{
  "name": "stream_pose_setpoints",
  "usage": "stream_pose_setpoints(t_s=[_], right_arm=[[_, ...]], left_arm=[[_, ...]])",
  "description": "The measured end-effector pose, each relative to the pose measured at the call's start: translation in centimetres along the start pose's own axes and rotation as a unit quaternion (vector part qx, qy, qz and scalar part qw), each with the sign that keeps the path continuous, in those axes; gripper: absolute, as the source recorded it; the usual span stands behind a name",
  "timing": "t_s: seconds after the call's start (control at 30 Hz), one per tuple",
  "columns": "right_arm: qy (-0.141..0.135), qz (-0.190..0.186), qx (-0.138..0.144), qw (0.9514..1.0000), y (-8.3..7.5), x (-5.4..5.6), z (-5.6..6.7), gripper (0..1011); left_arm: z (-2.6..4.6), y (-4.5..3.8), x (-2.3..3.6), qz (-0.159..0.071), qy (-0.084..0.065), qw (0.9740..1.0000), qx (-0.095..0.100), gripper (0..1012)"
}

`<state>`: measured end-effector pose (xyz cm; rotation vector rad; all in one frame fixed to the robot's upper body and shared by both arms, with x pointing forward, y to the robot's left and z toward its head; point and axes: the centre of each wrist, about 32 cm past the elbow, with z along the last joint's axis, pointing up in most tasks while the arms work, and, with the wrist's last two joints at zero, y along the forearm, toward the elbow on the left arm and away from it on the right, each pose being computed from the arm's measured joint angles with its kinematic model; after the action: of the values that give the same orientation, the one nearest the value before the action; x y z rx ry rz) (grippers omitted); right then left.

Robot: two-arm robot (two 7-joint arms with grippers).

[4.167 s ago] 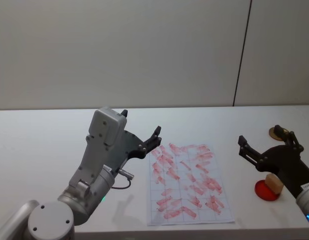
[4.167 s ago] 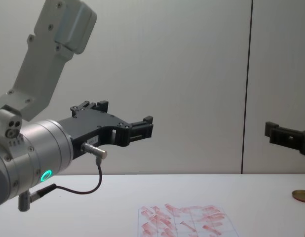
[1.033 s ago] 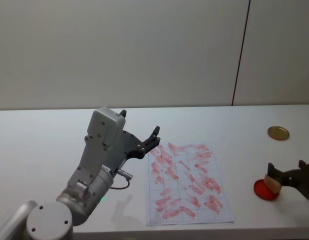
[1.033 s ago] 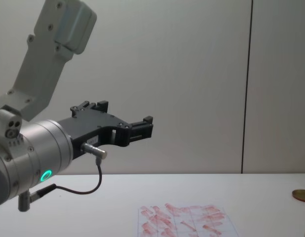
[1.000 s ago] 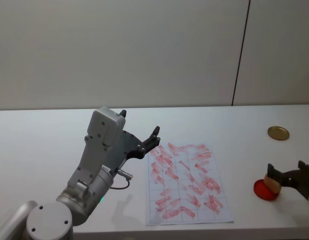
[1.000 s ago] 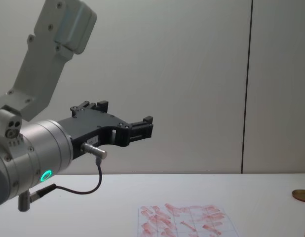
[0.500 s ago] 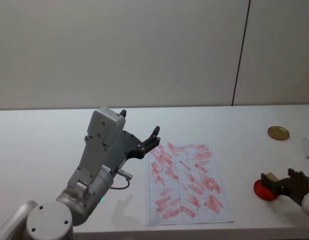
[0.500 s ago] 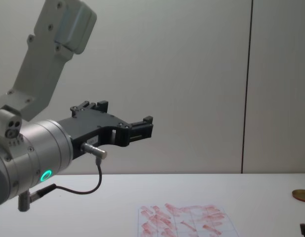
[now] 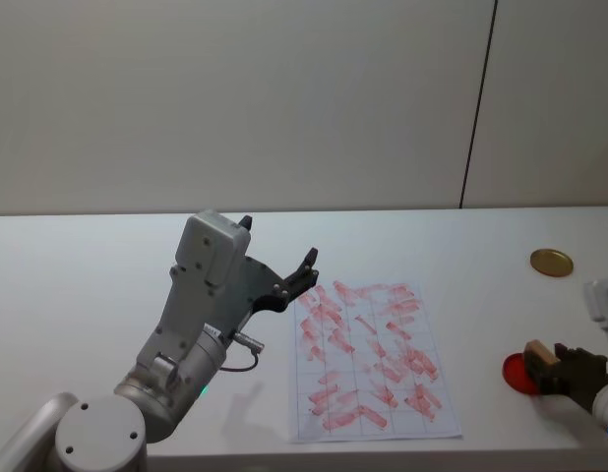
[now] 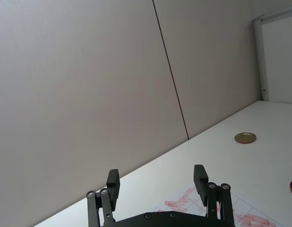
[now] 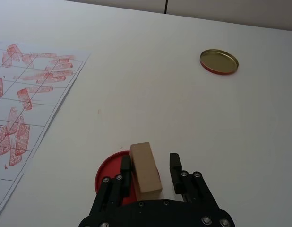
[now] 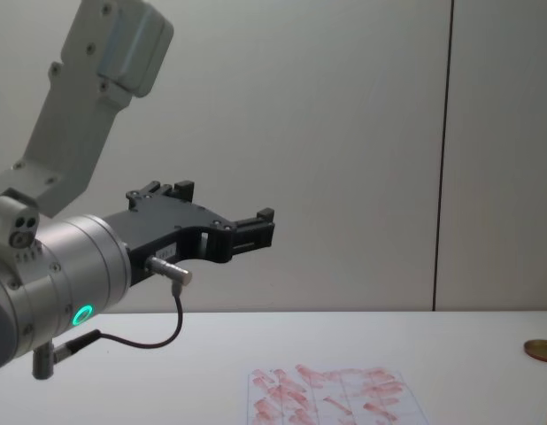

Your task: Use the one hand to pick up the stamp and affix it onto the A4 paper.

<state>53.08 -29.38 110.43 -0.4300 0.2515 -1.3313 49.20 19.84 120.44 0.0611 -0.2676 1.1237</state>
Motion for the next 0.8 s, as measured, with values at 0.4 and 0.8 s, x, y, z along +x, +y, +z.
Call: stream_pose_setpoints(t_s=[0.4,0.8], right_arm=[[-0.01,0.007,-0.004,0.9999,0.26,-0.18,0.05,221],[-0.011,0.009,-0.003,0.9999,0.43,-0.6,0.46,221]], left_arm=[[0.0,0.0,0.0,0.0,0.0,1.0,0.0,993],[0.0,0.0,0.0,0.0,0.0,1.0,0.0,993]])
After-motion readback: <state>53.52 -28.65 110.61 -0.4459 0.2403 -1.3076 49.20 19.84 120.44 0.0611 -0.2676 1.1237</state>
